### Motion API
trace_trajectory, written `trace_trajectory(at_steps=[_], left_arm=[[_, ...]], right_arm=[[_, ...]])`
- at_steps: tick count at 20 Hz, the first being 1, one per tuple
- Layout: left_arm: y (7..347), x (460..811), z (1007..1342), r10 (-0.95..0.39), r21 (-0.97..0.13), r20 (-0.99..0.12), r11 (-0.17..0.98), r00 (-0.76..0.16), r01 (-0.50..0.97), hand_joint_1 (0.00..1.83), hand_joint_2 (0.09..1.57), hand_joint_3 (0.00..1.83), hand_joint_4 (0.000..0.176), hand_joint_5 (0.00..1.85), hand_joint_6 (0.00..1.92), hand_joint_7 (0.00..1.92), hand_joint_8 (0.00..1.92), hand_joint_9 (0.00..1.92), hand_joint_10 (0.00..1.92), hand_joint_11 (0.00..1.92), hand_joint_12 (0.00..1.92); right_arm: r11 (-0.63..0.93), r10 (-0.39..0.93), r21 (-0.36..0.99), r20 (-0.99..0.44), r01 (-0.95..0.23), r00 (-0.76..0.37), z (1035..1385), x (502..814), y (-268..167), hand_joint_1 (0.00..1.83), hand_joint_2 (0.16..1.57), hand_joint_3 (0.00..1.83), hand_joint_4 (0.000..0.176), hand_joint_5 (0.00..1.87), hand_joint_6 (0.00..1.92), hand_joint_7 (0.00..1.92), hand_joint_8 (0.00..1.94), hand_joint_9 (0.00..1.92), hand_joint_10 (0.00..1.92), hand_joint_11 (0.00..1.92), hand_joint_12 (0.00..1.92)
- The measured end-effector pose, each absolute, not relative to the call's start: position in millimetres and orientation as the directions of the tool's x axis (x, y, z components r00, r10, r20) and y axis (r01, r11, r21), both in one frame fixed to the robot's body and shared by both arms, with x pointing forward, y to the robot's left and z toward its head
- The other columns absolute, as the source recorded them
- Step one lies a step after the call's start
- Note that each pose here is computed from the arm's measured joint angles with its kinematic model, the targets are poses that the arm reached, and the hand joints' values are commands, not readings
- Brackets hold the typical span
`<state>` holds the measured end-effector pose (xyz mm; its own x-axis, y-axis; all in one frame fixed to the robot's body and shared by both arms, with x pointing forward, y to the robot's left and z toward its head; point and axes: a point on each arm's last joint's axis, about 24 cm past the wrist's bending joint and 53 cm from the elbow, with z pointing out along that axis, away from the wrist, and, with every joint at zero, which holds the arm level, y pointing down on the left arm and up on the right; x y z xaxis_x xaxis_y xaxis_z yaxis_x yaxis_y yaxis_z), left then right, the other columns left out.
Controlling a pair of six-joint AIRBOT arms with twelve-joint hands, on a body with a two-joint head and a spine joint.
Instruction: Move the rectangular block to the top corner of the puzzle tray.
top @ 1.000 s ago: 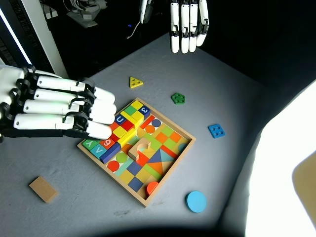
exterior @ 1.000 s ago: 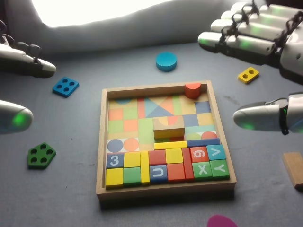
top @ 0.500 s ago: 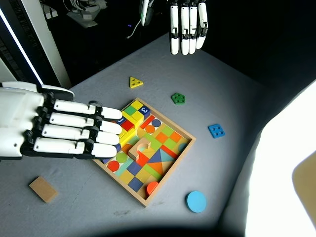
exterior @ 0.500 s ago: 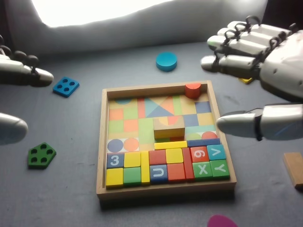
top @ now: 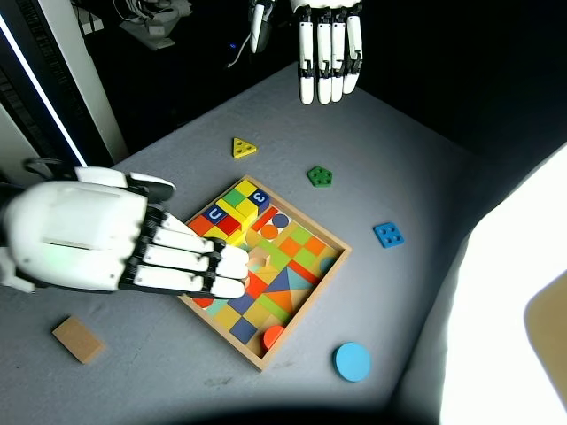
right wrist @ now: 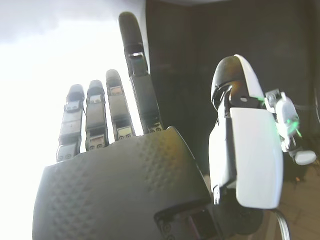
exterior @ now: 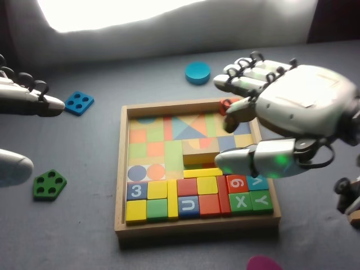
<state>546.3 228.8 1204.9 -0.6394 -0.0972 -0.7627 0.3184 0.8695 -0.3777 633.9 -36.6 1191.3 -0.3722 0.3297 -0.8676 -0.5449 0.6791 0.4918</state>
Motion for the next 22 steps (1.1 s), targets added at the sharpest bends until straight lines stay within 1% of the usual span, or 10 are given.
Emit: trace_trajectory(at_steps=[1, 2, 4, 6, 7, 12, 14, 17, 19, 22], left_arm=[[229.4, 545.3, 1202.5, -0.099, -0.381, -0.755, 0.871, -0.648, 0.311, 0.01, 1.30, 0.00, 0.028, 0.21, 0.01, 0.29, 0.01, 0.34, 0.01, 0.00, 0.89], [229.1, 543.8, 1200.0, -0.093, -0.378, -0.751, 0.873, -0.654, 0.309, 0.02, 1.30, 0.00, 0.024, 0.20, 0.00, 0.28, 0.00, 0.34, 0.01, 0.00, 0.89], [226.3, 541.6, 1198.7, -0.084, -0.375, -0.748, 0.872, -0.658, 0.315, 0.02, 1.30, 0.00, 0.027, 0.17, 0.00, 0.26, 0.00, 0.31, 0.00, 0.00, 0.87], [226.4, 541.7, 1198.8, -0.085, -0.375, -0.748, 0.872, -0.658, 0.314, 0.03, 1.29, 0.00, 0.044, 0.19, 0.01, 0.30, 0.01, 0.34, 0.01, 0.00, 0.88], [226.4, 541.8, 1199.0, -0.086, -0.375, -0.749, 0.872, -0.657, 0.314, 0.03, 1.29, 0.00, 0.046, 0.20, 0.01, 0.30, 0.01, 0.34, 0.01, 0.00, 0.89], [226.3, 541.7, 1198.9, -0.087, -0.376, -0.748, 0.872, -0.658, 0.313, 0.02, 1.30, 0.00, 0.036, 0.20, 0.00, 0.29, 0.00, 0.33, 0.00, 0.00, 0.88], [226.1, 541.6, 1198.9, -0.086, -0.376, -0.748, 0.872, -0.658, 0.314, 0.02, 1.29, 0.00, 0.033, 0.20, 0.01, 0.29, 0.01, 0.34, 0.01, 0.00, 0.87], [225.6, 541.3, 1199.0, -0.086, -0.377, -0.748, 0.871, -0.658, 0.314, 0.01, 1.30, 0.00, 0.041, 0.18, 0.00, 0.28, 0.00, 0.32, 0.00, 0.00, 0.83], [225.5, 541.3, 1199.0, -0.085, -0.376, -0.748, 0.871, -0.658, 0.315, 0.04, 1.30, 0.00, 0.035, 0.19, 0.01, 0.30, 0.01, 0.33, 0.00, 0.00, 0.84], [225.5, 541.3, 1199.0, -0.085, -0.376, -0.748, 0.871, -0.658, 0.315, 0.00, 1.30, 0.00, 0.043, 0.18, 0.00, 0.28, 0.00, 0.32, 0.00, 0.00, 0.83]], right_arm=[[0.673, 0.331, 0.505, -0.859, -0.541, -0.390, 1188.6, 635.3, -31.2, 0.00, 1.11, 0.00, 0.000, 0.56, 0.52, 0.05, 0.01, 0.00, 0.00, 0.00, 0.00], [0.668, 0.332, 0.510, -0.856, -0.541, -0.397, 1187.3, 635.8, -27.2, 0.00, 1.11, 0.00, 0.000, 0.57, 0.53, 0.06, 0.01, 0.00, 0.00, 0.00, 0.00], [0.665, 0.328, 0.509, -0.856, -0.547, -0.399, 1185.2, 636.2, -19.8, 0.00, 1.11, 0.00, 0.000, 0.52, 0.58, 0.02, 0.00, 0.00, 0.00, 0.00, 0.00], [0.662, 0.332, 0.522, -0.848, -0.538, -0.414, 1179.9, 638.7, -12.4, 0.00, 1.11, 0.00, 0.000, 0.45, 0.62, 0.00, 0.00, 0.00, 0.00, 0.00, 0.00], [0.662, 0.333, 0.524, -0.846, -0.536, -0.416, 1179.2, 640.3, -10.9, 0.00, 1.11, 0.00, 0.000, 0.44, 0.62, 0.00, 0.00, 0.00, 0.00, 0.00, 0.00], [0.650, 0.334, 0.524, -0.847, -0.550, -0.413, 1181.6, 639.5, 0.1, 0.00, 1.11, 0.00, 0.000, 0.44, 0.63, 0.02, 0.01, 0.00, 0.00, 0.00, 0.00], [0.648, 0.330, 0.523, -0.848, -0.554, -0.415, 1179.6, 638.9, 4.0, 0.00, 1.11, 0.00, 0.000, 0.37, 0.65, 0.00, 0.00, 0.00, 0.00, 0.00, 0.00], [0.666, 0.324, 0.525, -0.843, -0.529, -0.430, 1165.9, 643.6, 3.7, 0.00, 1.11, 0.00, 0.000, 0.34, 0.66, 0.00, 0.00, 0.00, 0.00, 0.00, 0.00], [0.675, 0.315, 0.517, -0.847, -0.527, -0.428, 1161.1, 646.0, 3.0, 0.00, 1.11, 0.00, 0.000, 0.33, 0.65, 0.00, 0.00, 0.00, 0.00, 0.00, 0.00], [0.682, 0.319, 0.514, -0.849, -0.520, -0.421, 1158.7, 650.9, 1.0, 0.00, 1.10, 0.00, 0.000, 0.35, 0.70, 0.02, 0.00, 0.00, 0.00, 0.00, 0.00]])
